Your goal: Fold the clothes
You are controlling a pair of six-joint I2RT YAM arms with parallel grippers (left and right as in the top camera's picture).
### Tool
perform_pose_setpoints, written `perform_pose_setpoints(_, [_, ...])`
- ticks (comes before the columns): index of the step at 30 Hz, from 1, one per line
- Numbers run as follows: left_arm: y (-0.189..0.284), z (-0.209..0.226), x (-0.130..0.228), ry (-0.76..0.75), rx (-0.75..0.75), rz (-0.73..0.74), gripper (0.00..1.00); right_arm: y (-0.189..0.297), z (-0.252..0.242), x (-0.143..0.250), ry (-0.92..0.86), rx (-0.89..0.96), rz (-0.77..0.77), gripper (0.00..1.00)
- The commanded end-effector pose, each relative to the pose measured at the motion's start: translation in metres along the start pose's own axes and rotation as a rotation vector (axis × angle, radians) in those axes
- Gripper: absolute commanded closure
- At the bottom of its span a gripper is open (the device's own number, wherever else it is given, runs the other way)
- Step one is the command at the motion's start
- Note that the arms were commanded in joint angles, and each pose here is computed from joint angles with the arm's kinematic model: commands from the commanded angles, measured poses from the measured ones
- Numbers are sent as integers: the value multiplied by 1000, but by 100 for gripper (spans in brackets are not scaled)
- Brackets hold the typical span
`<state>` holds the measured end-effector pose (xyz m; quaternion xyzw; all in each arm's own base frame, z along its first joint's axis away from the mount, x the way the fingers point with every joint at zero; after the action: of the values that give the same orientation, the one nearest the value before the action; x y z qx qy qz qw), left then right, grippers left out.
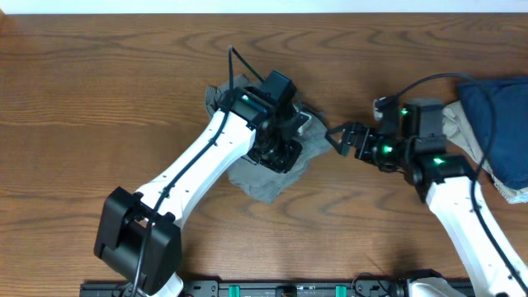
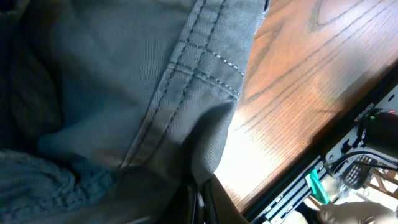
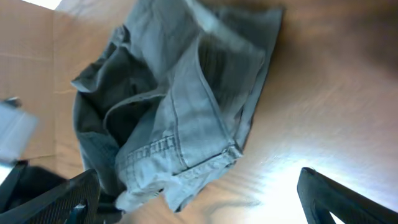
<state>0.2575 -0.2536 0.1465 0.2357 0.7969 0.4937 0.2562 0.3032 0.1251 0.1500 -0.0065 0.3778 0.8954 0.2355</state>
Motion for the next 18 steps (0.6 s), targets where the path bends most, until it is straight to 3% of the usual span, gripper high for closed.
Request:
perform_pose_setpoints(1, [-4,0,3,-11,-1,18,94,-20,-2,12,-181,22,82,1])
perform_pose_setpoints(5, [-4,0,3,-11,-1,18,94,-47,-6,21,-245,44,141,2])
perform_pose_setpoints(8, [-4,0,3,-10,-1,19,94,-62,0,16,-245,1,140,9])
perform_pose_setpoints(9, [-4,0,3,-10,-1,19,94,-66,3,13,-239,-15,131,18])
perform_pose_setpoints(10, [-4,0,3,-10,-1,19,94,-69,6,10,-230,-31,121,34])
perform_pose_setpoints(12, [-4,0,3,-11,-1,19,94,-71,11,4,-204,-57,99,83])
perform_pose_setpoints(13, [-4,0,3,-11,-1,19,94,-71,12,1,-195,-60,86,99])
perform_pose_setpoints(16, [-4,1,3,-12,-5,19,94,-69,18,-9,-78,-87,38,99])
perform_pose_setpoints(18, [-3,2,3,-16,-12,16,88,-63,23,-16,13,-102,16,99])
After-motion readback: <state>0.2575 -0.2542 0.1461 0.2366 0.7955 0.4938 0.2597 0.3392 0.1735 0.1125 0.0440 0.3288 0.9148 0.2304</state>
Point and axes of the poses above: each gripper's point midway between its finger pads, its own y axis back along the fingers, its own z axis along the line the jaws close on, x = y × z, the point moved 2 cm from there along y, back along the fingers, and after that the axes turned 7 degrees about -y, right-handed, at the moved point
